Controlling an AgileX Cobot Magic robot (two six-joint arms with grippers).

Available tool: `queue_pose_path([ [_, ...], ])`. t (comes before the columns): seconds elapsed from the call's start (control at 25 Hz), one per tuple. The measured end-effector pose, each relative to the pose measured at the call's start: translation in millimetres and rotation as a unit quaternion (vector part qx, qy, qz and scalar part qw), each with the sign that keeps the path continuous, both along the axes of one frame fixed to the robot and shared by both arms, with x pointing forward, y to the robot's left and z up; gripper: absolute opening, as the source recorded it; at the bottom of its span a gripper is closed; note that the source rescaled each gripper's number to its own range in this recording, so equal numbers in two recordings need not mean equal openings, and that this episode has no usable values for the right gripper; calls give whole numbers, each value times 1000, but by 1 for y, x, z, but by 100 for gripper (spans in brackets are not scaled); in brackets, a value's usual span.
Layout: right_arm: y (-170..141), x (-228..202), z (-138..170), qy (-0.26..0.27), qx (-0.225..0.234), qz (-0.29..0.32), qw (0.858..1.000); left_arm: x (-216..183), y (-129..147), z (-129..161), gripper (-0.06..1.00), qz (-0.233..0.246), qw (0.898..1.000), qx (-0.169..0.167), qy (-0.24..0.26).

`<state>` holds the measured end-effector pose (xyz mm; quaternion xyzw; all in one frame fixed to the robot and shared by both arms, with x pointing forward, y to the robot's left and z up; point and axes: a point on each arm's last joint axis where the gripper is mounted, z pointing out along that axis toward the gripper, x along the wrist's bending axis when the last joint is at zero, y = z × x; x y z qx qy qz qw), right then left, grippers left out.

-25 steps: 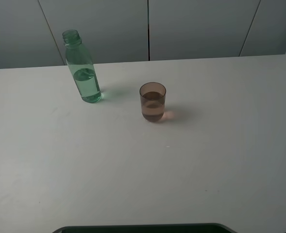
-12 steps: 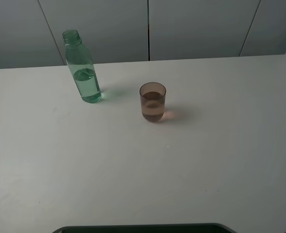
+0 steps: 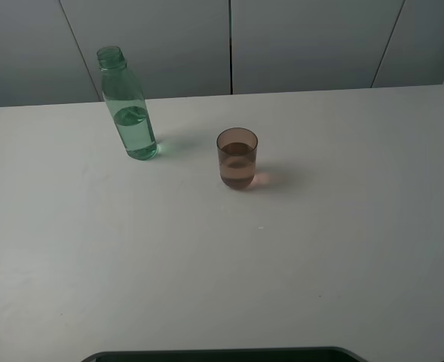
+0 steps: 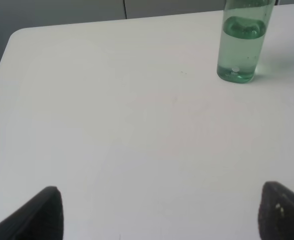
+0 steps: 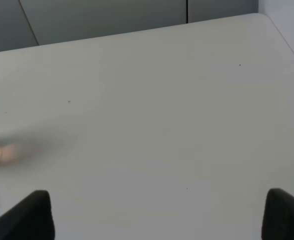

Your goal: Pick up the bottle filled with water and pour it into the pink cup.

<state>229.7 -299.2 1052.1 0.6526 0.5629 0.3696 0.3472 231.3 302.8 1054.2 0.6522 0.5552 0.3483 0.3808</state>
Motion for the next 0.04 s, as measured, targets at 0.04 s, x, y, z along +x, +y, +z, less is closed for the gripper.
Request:
queue_pose_path([
  [0.04, 0, 0, 0, 0, 0, 0, 1000, 0, 0, 0, 100, 0, 1000, 0, 0],
])
